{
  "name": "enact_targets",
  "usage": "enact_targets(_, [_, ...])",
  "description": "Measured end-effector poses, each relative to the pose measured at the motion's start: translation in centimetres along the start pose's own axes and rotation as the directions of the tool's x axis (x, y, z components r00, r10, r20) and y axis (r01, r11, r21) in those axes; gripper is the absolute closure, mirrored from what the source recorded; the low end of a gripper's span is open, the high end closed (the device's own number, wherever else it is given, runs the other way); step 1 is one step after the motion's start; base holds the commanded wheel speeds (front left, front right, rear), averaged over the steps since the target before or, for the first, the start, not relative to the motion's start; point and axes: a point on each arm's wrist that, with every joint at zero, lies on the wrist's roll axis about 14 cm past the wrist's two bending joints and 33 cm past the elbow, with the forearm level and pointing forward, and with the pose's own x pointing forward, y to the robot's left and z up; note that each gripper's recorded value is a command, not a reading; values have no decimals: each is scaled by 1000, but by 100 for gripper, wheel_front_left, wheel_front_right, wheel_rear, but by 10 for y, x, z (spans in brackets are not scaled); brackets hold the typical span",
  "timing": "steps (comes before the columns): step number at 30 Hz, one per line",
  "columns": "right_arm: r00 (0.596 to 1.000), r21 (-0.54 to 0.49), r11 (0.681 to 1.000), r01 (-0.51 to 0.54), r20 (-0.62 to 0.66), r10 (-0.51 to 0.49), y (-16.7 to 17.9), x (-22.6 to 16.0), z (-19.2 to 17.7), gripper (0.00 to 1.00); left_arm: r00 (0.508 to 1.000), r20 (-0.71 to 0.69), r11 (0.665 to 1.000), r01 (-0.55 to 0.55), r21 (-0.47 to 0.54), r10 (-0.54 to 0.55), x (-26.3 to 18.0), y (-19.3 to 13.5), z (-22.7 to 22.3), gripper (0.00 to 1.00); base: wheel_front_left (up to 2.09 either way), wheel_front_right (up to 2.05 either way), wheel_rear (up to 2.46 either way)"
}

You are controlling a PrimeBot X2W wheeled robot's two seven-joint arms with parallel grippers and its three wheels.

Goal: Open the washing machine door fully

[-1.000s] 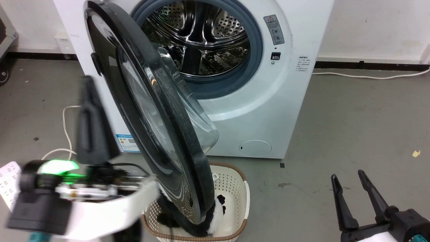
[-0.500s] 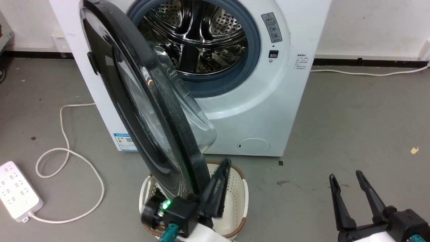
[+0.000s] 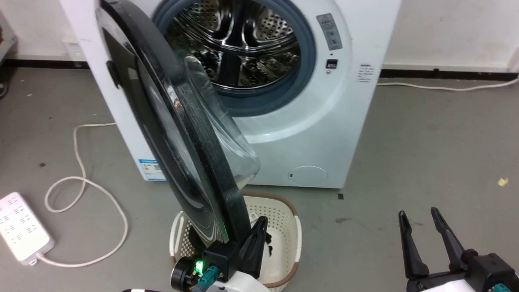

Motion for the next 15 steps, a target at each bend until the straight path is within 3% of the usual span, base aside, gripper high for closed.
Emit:
enact_targets(9, [995,25,995,-94,-11,95,30,12,-6,0,993,38,994,-113,0,112,-20,32,11,100,0,0,0])
enact_targets(15, [980,42,979,-200,-15,201,65,25,-10,0,966,77,968,-249,14,248,-48,72,22,100,0,0,0])
